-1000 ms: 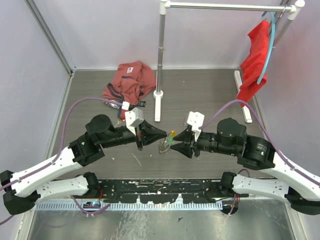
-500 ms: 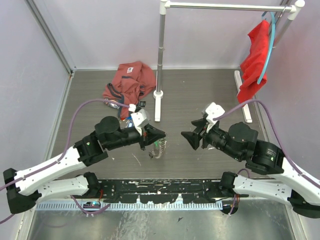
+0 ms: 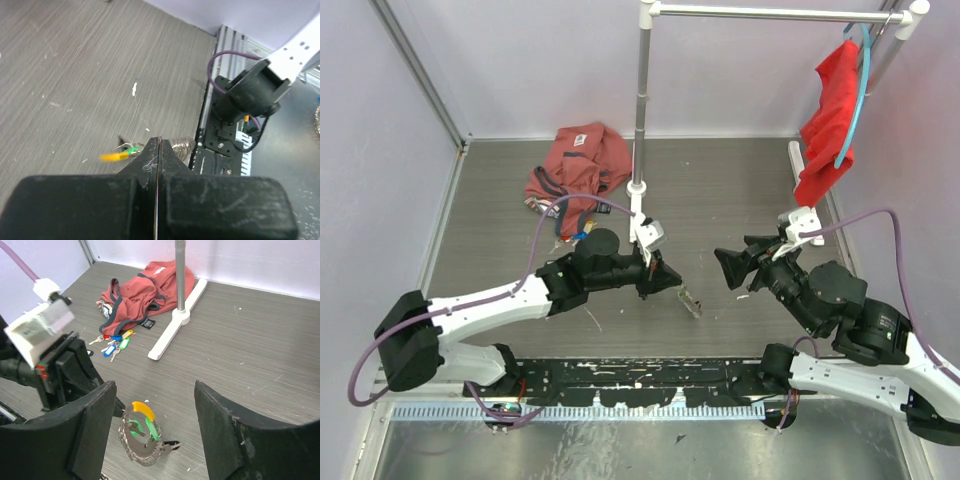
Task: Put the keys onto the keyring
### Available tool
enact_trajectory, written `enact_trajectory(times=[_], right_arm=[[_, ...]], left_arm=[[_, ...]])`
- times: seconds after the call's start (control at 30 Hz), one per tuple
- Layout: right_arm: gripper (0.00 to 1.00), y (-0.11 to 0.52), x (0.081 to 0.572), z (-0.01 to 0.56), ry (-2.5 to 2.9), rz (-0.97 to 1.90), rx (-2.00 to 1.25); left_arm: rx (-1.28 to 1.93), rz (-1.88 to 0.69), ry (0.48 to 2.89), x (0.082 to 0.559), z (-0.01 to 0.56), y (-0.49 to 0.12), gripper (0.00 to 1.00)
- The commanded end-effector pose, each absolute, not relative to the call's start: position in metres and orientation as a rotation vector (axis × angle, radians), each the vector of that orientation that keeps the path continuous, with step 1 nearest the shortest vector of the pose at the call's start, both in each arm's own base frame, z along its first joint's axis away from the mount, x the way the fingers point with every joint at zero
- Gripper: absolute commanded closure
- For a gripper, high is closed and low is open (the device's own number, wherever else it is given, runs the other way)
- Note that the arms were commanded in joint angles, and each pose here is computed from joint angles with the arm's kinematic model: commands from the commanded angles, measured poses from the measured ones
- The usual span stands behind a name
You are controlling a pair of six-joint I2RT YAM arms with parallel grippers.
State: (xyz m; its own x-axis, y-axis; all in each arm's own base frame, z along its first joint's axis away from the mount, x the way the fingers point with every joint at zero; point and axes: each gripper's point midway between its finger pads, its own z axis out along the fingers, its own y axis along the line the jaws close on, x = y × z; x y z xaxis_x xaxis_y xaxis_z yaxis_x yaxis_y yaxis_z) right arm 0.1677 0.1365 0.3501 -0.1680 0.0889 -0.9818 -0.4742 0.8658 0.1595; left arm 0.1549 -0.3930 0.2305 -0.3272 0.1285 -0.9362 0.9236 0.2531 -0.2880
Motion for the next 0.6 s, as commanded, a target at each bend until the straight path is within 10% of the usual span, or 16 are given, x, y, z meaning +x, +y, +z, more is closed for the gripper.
enact_trajectory(times=[0.0, 0.57], right_arm=[[0.31, 0.139, 0.173, 0.347, 1.699, 0.493, -0.266], [0.3, 0.173, 0.183, 0.315, 1.805, 0.426, -0.375]], left_arm=[[0.877, -1.211, 1.699, 0.17, 0.212, -0.39, 1.0], [0.573, -0.902, 2.043, 0.216, 0.104, -0.299, 0.95]])
